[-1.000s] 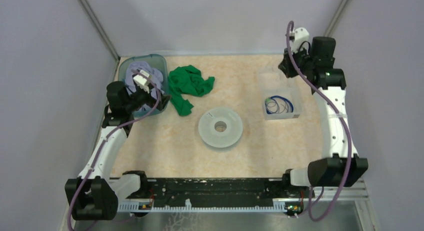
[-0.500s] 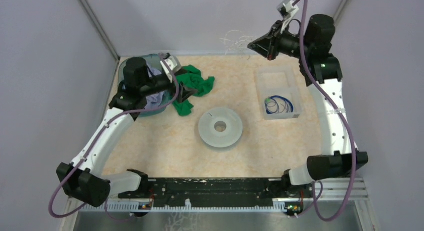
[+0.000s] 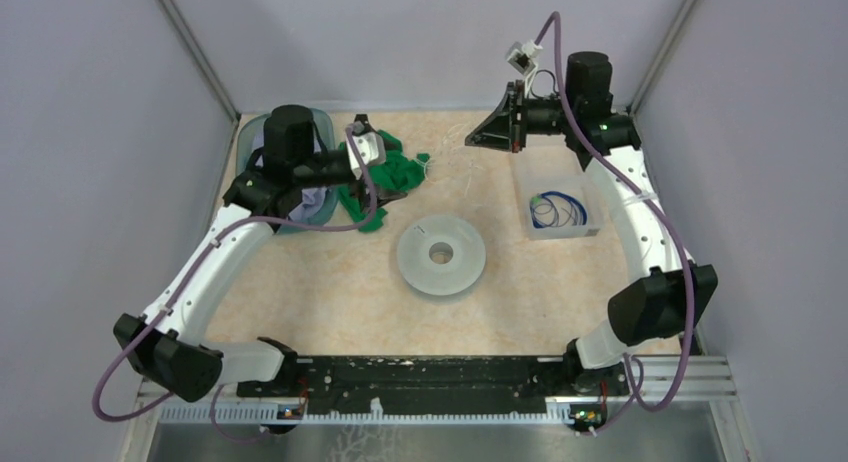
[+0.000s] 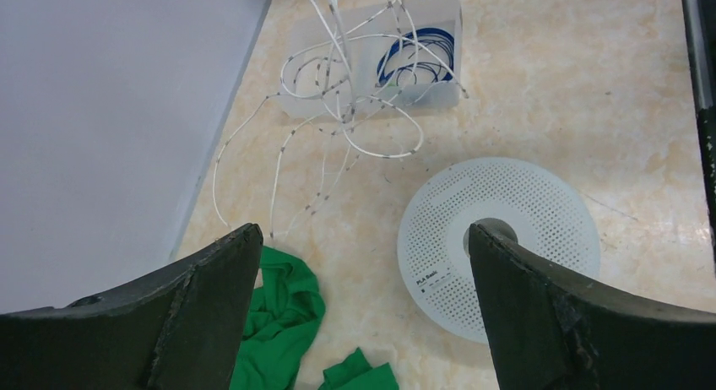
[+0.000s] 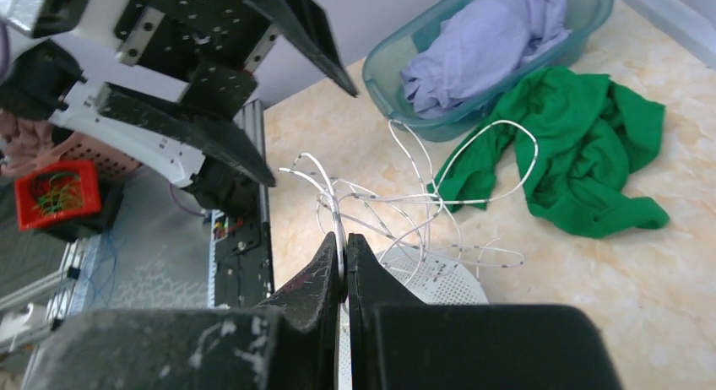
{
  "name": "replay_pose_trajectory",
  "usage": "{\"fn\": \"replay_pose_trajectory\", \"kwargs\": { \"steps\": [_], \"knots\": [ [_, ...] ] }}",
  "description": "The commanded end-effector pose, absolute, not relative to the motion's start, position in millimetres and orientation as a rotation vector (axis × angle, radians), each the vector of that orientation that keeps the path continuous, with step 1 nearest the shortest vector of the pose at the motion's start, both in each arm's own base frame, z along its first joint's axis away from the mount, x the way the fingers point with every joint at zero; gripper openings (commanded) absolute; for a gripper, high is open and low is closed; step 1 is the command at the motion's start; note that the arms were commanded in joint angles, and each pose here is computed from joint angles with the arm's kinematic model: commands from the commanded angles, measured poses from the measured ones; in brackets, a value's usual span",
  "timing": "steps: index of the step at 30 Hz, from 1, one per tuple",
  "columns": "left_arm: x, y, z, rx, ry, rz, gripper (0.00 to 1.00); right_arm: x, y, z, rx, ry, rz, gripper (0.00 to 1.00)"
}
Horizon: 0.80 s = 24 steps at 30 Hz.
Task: Wrap the cables
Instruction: Adjust the cable at the center of the board.
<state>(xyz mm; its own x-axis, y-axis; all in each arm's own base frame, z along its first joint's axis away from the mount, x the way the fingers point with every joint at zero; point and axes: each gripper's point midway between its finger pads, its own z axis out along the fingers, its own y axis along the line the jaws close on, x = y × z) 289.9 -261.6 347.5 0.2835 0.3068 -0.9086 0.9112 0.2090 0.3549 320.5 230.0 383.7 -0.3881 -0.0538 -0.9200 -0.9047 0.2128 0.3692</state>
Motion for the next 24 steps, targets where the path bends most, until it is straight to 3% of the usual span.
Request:
{"fn": "replay_pose_trajectory", "kwargs": {
  "steps": [1,14,19,24],
  "knots": [
    [293,-267,333,1.472,1.186,-0.586,0.96,291,240,392,-1.068,1.532,1.301,0.0],
    [320,-283,298,1.462,1.252,-0.598,0.73,278,245,365,-1.104,1.572,1.341,0.0],
    [327,-293,289,1.448,1.286,-0.631,0.48,278,244,358,-1.093,1.595,1.342,0.0],
    [323,-296,275,1.461,1.308,-0.668,0.51,281,242,360,-1.083,1.606,1.302,0.0]
  ]
}}
